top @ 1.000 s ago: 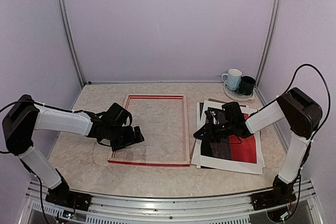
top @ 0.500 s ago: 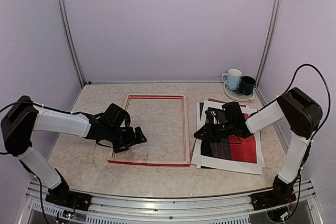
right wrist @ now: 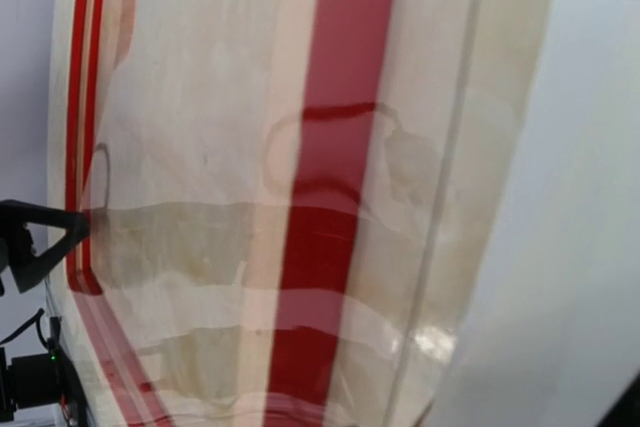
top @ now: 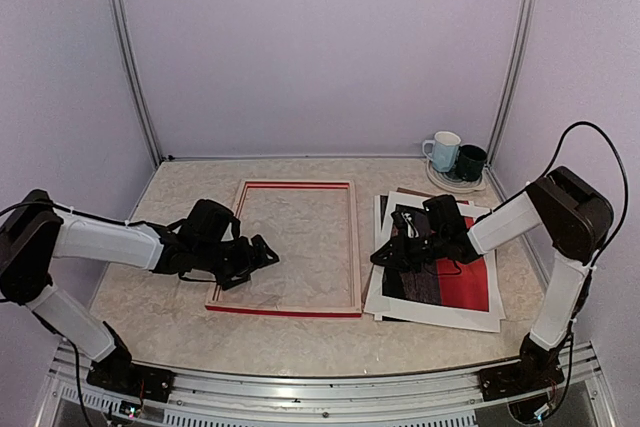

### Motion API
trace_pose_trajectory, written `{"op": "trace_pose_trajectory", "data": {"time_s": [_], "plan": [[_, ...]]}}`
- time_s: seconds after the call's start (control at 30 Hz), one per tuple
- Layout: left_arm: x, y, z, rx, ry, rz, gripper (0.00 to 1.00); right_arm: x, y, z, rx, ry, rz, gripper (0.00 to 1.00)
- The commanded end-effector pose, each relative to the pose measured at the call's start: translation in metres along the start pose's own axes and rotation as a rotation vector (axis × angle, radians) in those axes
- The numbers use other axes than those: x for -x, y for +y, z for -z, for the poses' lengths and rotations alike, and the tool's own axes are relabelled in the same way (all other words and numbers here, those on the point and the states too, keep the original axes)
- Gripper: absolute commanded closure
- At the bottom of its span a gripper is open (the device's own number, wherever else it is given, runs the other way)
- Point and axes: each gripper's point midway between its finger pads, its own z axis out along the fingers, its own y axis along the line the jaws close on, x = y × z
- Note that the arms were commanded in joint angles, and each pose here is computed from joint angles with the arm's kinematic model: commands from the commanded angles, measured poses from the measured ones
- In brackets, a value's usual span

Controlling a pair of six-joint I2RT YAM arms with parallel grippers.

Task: Put the photo into the frame
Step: Place the glass panel on the frame body.

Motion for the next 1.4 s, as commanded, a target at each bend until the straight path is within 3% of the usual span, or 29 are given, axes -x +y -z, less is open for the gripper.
{"op": "trace_pose_trajectory", "data": {"time_s": [0.0,0.6,0.73,1.17,1.37], "plan": [[0.006,-0.021,0.007,-0.119,-0.031,0.018,0.08,-0.004,-0.006,-0.002,-0.014,0.017,-0.001,0.89],[0.014,-0.054,0.036,-0.308,-0.099,0.015,0.14,-0.002,-0.004,-0.002,-0.002,0.012,0.009,0.89],[0.011,-0.052,0.034,-0.305,-0.084,0.027,0.19,-0.002,-0.002,-0.002,0.005,0.011,0.016,0.89],[0.004,-0.023,0.018,-0.132,-0.060,-0.021,0.56,0.006,0.017,0.005,0.049,-0.013,0.056,0.89],[0.000,-0.013,0.015,-0.086,-0.063,-0.050,0.79,0.009,0.028,0.012,0.069,-0.024,0.069,0.88]]}}
